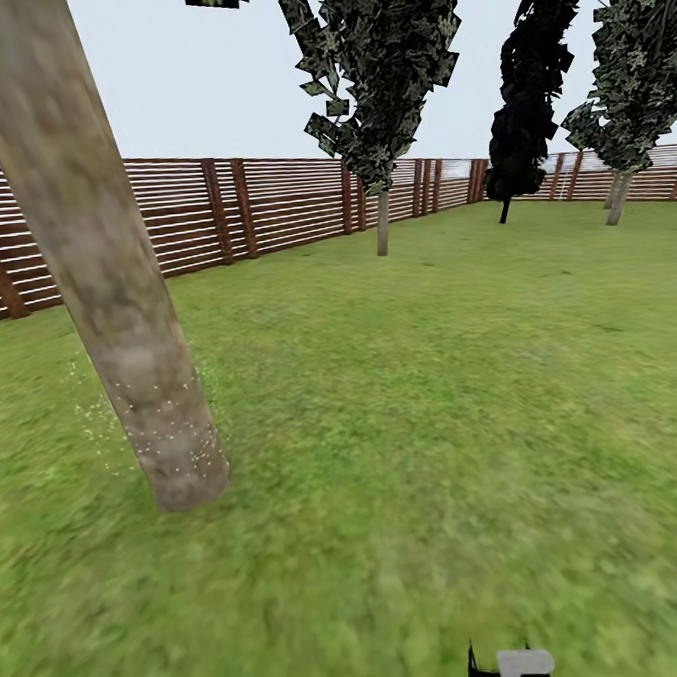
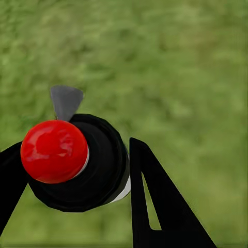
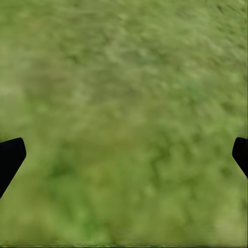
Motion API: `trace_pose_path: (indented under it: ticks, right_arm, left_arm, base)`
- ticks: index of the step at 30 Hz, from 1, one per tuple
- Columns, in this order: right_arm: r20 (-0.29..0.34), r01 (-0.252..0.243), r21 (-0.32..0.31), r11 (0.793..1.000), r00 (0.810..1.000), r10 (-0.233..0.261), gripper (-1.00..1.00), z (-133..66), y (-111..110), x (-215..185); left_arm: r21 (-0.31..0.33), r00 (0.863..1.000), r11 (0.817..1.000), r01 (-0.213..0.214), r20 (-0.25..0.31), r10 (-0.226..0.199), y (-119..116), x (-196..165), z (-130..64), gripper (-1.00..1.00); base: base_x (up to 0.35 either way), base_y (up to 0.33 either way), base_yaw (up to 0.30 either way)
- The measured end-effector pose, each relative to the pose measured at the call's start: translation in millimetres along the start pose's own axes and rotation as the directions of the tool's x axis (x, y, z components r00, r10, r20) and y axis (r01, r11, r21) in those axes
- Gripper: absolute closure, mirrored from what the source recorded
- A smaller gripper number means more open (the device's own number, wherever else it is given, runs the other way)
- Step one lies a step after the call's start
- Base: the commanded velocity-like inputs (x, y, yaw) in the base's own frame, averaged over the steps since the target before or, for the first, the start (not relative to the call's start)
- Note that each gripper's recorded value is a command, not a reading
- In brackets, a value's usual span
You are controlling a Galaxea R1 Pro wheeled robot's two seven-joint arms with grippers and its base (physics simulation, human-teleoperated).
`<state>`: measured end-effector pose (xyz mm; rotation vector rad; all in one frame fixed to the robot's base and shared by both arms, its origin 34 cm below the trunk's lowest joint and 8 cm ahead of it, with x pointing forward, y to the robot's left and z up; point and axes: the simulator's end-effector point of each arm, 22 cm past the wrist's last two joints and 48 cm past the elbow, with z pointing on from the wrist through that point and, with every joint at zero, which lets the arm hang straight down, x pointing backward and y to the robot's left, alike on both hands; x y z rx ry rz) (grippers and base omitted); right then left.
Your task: In the garden, pick up the pesticide atomizer on the floor and spray pesticide onto both trees until each tree trunk is fully covered.
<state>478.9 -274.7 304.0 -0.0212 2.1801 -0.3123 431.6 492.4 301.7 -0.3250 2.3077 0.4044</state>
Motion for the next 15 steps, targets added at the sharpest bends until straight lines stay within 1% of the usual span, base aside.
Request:
trace_pose_path:
  ticks: [6, 15]
  right_arm:
    - [-0.008, 0.003, 0.000, 1.000, 1.000, -0.003, -1.00, -3.0, -0.9, 5.9]
    - [-0.021, 0.006, -0.001, 1.000, 1.000, -0.006, -1.00, -7.7, -1.2, 14.3]
  left_arm:
    - [0.000, 1.000, 1.000, -0.002, 0.001, 0.002, 0.6, -0.7, 0.2, 1.00]
    - [0.011, 1.000, 1.000, -0.006, -0.002, 0.006, -5.8, 1.3, -0.5, 1.00]
  base:
    - [0.000, 0.000, 0.000]
    - [0.000, 0.000, 0.000]
